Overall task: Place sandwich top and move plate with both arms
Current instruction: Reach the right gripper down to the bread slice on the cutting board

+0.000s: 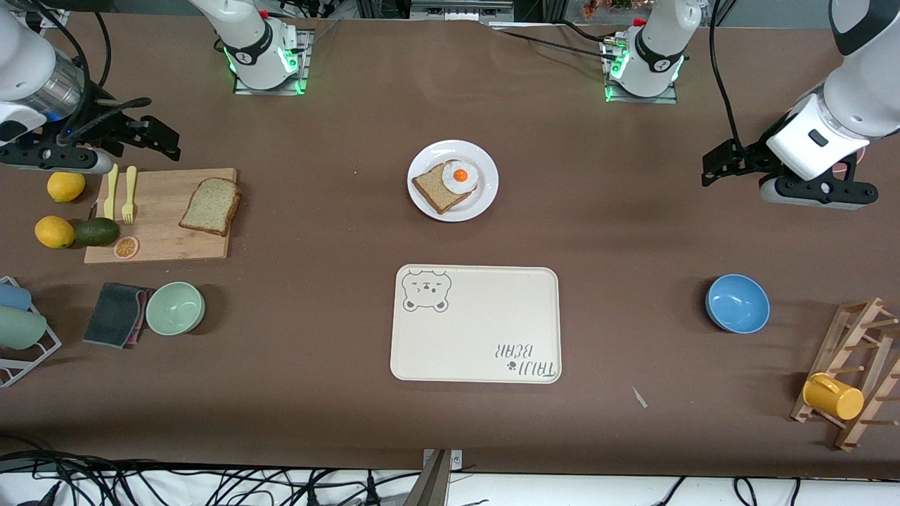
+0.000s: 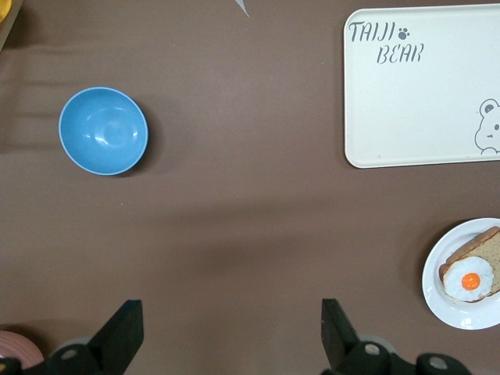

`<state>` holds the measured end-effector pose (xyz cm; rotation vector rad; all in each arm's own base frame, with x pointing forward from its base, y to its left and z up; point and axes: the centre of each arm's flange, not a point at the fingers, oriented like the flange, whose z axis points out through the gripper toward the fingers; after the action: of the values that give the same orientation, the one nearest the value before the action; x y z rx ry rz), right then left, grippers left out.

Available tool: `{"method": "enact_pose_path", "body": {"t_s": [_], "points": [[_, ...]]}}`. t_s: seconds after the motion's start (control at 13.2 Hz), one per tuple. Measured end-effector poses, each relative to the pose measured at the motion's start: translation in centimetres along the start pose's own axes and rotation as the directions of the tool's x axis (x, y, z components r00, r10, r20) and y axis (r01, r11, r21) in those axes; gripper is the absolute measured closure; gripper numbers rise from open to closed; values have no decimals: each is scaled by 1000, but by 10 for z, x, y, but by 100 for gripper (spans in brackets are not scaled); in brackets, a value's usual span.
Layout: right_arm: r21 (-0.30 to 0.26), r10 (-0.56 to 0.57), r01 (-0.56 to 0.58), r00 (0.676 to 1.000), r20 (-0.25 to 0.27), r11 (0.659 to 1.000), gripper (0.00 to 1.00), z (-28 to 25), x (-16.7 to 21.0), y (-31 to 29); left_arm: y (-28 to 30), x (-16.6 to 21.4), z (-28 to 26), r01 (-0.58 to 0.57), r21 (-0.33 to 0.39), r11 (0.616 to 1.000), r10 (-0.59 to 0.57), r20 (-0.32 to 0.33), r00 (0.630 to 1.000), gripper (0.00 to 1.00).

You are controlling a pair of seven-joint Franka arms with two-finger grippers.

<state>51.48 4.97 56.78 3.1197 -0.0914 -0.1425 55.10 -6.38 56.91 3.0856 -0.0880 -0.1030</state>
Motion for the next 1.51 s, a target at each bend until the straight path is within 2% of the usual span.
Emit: {"method": "enact_pose_path", "body": {"t_s": [0.38, 0.68, 0.83, 1.13, 1.29, 1.51], "points": [[-10, -5, 6, 1000, 1, 1000, 0, 1, 0, -2, 0, 0, 0, 0, 0, 1000, 0, 0, 1000, 0], [-23, -10, 10, 1000, 28, 1000, 1, 12, 2, -5, 0, 0, 0, 0, 0, 1000, 0, 0, 1000, 0], [-31, 12, -10, 999, 52, 999, 2, 30, 2, -11, 0, 0, 0, 0, 0, 1000, 0, 0, 1000, 0], [-54, 4, -2, 999, 35, 999, 2, 78, 1, -45, 0, 0, 0, 0, 0, 1000, 0, 0, 1000, 0], [-115, 11, -9, 1000, 16, 993, 1, 123, -6, -63, 0, 0, 0, 0, 0, 1000, 0, 0, 1000, 0], [-257, -20, 14, 1000, -18, 966, 1, 202, -31, -85, 0, 0, 0, 0, 0, 1000, 0, 1, 1000, 0]]}}
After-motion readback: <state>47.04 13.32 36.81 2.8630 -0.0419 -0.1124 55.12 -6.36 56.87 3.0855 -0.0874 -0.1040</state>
